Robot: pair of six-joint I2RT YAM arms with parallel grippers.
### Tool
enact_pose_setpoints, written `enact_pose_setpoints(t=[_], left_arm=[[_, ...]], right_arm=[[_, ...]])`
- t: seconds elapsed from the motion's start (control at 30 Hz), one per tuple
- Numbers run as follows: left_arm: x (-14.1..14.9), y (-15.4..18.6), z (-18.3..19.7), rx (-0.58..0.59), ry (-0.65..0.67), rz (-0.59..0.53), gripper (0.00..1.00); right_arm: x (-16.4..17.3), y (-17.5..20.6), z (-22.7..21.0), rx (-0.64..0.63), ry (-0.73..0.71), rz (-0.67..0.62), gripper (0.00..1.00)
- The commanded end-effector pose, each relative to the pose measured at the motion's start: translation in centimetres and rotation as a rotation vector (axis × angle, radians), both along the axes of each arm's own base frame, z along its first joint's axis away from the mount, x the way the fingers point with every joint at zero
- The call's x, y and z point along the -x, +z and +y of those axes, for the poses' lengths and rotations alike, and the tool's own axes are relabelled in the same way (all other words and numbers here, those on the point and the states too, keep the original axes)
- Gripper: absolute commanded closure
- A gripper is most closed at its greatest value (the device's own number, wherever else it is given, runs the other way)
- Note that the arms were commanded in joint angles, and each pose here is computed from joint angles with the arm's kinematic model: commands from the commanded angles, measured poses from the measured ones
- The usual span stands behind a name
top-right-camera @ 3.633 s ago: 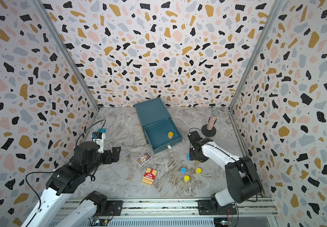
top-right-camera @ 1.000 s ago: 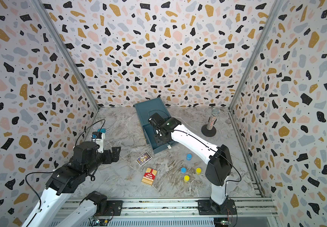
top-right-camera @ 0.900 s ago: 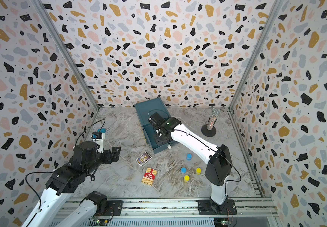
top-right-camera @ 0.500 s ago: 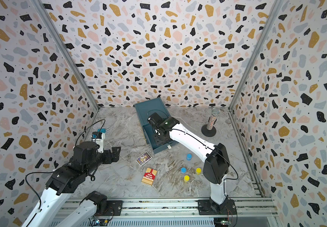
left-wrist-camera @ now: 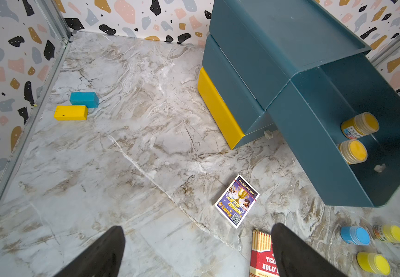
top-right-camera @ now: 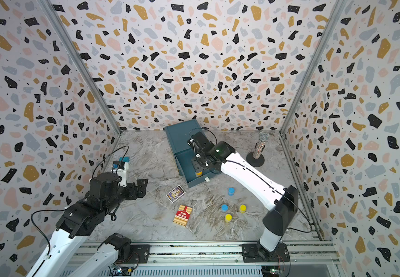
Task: Put the paint cans in the drawer according to color
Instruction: Place the paint can in the drawer, then close the drawer in the storage box.
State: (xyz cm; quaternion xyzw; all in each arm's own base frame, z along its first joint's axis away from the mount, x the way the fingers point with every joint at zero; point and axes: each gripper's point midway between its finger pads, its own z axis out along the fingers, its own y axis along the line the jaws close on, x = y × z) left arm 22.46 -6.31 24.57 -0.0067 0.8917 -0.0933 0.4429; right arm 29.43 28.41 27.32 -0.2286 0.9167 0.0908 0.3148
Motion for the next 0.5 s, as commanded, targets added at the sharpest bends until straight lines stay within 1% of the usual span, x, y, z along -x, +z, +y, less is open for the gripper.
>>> enact_pose_setpoints(t=[0.0, 0.13, 0.23, 0.33, 0.47], left_arm=[[-0.4, 0.5, -0.1, 0.006, 0.001, -0.031, 0.02], [-0.4, 0.5, -0.1, 0.007, 0.001, -0.031, 0.02], [-0.5, 0.5, -0.1, 0.006, 0.000, -0.030, 0.02], [-0.4, 0.4, 0.0, 0.005, 0.002, -0.029, 0.02], [-0.5, 0.4, 0.0, 0.004, 0.002, -0.029, 0.02]], right_arm=[[1.9, 0.3, -2.0, -0.056, -0.020, -0.017, 0.57], [4.2, -1.6, -3.7, -0.102, -0.009, -0.008, 0.57], [5.3, -3.2, -3.4, -0.140, 0.036, 0.011, 0.58], [5.5, -4.3, -3.2, -0.141, 0.044, 0.024, 0.58], [4.7, -5.2, -2.3, -0.130, 0.047, 0.031, 0.57]])
